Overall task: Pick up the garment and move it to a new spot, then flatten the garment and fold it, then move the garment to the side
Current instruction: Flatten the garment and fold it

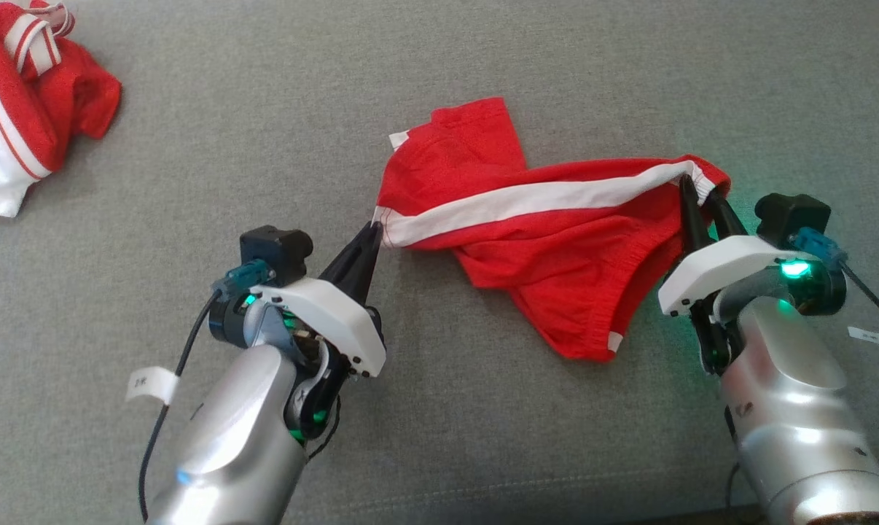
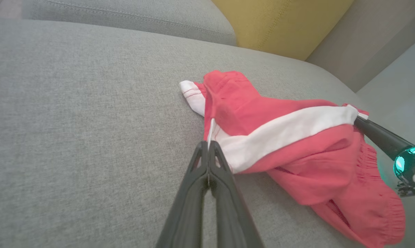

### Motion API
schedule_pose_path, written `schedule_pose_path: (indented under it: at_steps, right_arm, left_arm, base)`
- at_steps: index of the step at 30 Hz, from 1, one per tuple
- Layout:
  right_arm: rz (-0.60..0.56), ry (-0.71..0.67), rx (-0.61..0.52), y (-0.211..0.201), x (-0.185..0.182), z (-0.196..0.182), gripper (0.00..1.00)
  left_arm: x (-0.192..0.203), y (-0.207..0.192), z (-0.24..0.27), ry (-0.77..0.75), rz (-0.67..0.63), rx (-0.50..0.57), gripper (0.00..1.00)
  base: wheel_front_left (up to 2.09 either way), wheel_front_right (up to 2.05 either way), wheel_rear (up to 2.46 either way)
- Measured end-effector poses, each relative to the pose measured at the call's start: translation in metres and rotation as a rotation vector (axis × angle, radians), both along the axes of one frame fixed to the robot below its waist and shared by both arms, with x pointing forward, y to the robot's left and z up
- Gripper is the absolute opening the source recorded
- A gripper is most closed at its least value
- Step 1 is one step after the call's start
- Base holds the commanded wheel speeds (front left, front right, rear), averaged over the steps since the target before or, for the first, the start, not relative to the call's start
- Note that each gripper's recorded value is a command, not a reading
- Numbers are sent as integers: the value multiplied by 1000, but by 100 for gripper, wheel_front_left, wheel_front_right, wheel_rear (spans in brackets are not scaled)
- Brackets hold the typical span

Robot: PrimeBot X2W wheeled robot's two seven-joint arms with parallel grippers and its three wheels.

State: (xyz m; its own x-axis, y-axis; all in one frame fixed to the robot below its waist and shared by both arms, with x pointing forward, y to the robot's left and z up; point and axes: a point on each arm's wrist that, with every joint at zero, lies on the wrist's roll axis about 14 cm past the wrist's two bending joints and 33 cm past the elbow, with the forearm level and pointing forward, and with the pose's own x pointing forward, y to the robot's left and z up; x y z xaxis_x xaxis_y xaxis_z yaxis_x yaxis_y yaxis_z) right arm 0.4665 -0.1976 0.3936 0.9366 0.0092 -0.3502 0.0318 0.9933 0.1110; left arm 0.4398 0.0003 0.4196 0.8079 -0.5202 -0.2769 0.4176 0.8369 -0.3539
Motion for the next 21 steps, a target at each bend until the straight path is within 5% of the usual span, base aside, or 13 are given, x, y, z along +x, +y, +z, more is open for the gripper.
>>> schedule_pose_path:
  at_steps: [2, 4, 13, 21]
  right_arm:
    - [-1, -3, -4, -1, -1, 1, 24]
    - [2, -13, -14, -2, 0, 4, 1]
    - [63, -167, -59, 8, 15, 53, 0]
    - [156, -423, -110, 17, 6, 136, 0]
  left_arm:
    - [1, -1, 2, -8, 2, -2, 0]
    - [2, -1, 4, -13, 5, -8, 0]
    - [16, 12, 42, -143, 87, -64, 0]
    - [26, 42, 140, -431, 211, -184, 0]
  base:
    - [0, 0, 0]
    - [0, 0, 0]
    - [0, 0, 0]
    - [0, 0, 0]
